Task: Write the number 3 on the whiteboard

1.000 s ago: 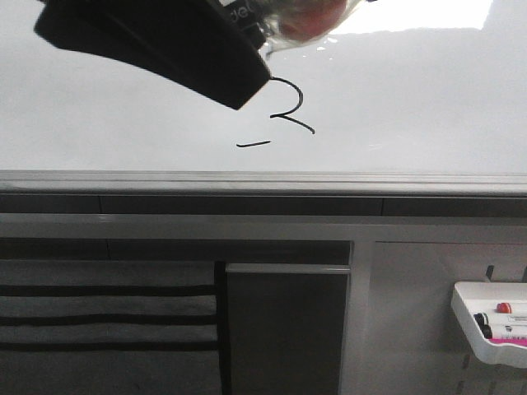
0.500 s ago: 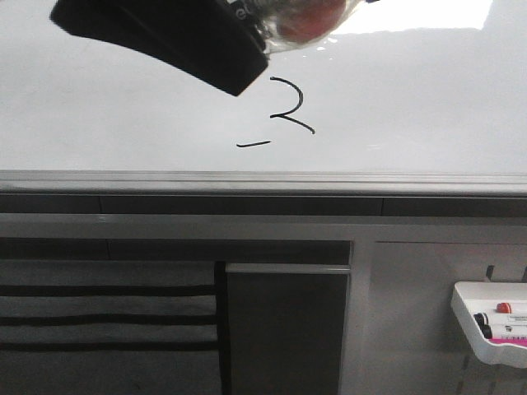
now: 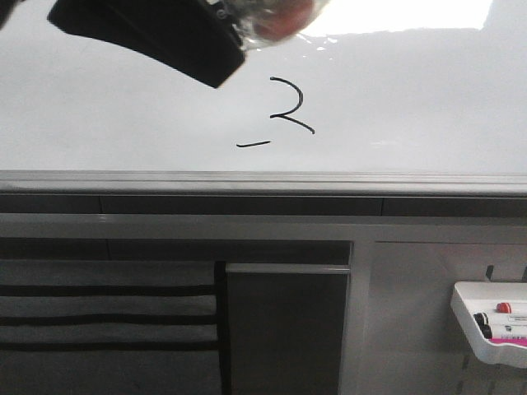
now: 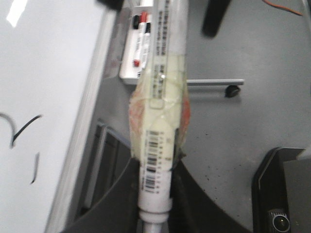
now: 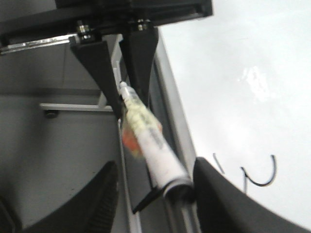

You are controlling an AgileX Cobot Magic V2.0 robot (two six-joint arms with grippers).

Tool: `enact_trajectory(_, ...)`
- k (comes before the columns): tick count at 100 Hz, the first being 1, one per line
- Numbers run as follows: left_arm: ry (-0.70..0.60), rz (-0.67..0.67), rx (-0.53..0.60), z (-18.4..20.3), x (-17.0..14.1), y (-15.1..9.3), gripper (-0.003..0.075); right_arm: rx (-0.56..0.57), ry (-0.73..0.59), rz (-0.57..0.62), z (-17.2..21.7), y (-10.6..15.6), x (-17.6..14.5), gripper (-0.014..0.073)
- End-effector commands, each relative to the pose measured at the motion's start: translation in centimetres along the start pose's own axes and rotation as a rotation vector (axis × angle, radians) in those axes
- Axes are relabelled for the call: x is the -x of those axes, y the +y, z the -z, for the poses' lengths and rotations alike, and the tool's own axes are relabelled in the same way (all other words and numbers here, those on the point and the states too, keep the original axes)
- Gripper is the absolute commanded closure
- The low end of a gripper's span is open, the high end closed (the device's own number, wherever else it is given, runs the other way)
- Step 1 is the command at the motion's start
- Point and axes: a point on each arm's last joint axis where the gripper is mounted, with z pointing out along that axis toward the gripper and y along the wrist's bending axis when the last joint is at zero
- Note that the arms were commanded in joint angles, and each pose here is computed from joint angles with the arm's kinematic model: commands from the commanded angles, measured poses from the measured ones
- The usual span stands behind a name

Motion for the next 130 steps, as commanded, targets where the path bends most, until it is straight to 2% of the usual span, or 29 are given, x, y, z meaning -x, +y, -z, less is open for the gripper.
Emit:
enact_trajectory(1,-0.057,0.129,0.180,1.7,-0.1,2.8,0.0741,-0.146,-0.050,-0.009,1.4,-1.1,1.3,0.0272)
enact_trajectory(15,-0.087,0.434,0.423,2.7,-3.6,7.0,0.0741,-0.209,-0.054,-0.006,1.7,-1.6,1.4,0.0272)
enact_trajectory(29,-0.082,0.613,0.520,2.7,-6.8,9.7,0.0741,-0.209,-0.054,-0.006,1.7,-1.6,1.4,0.0272)
enact_trajectory(45,-0.084,0.744,0.591,2.5,-9.2,11.6,0.0741,-0.209,-0.054,-0.006,1.7,-1.6,1.4,0.0272)
enact_trajectory(80,-0.065,0.779,0.619,2.2,-10.4,12.3,0.0741,-0.209,-0.054,-0.006,1.7,-1.6,1.4,0.0272)
enact_trajectory(115,-0.060,0.782,0.575,2.0,-10.3,12.0,0.0734,-0.209,-0.054,-0.006,1.7,-1.6,1.4,0.0272)
enact_trajectory(122,-0.059,0.783,0.562,1.9,-10.3,11.9,0.0693,-0.209,-0.054,-0.006,1.7,-1.6,1.4,0.0272)
enact_trajectory(130,-0.059,0.783,0.563,1.9,-10.3,11.9,0.0604,-0.209,-0.054,-0.006,1.7,-1.6,1.4,0.0272)
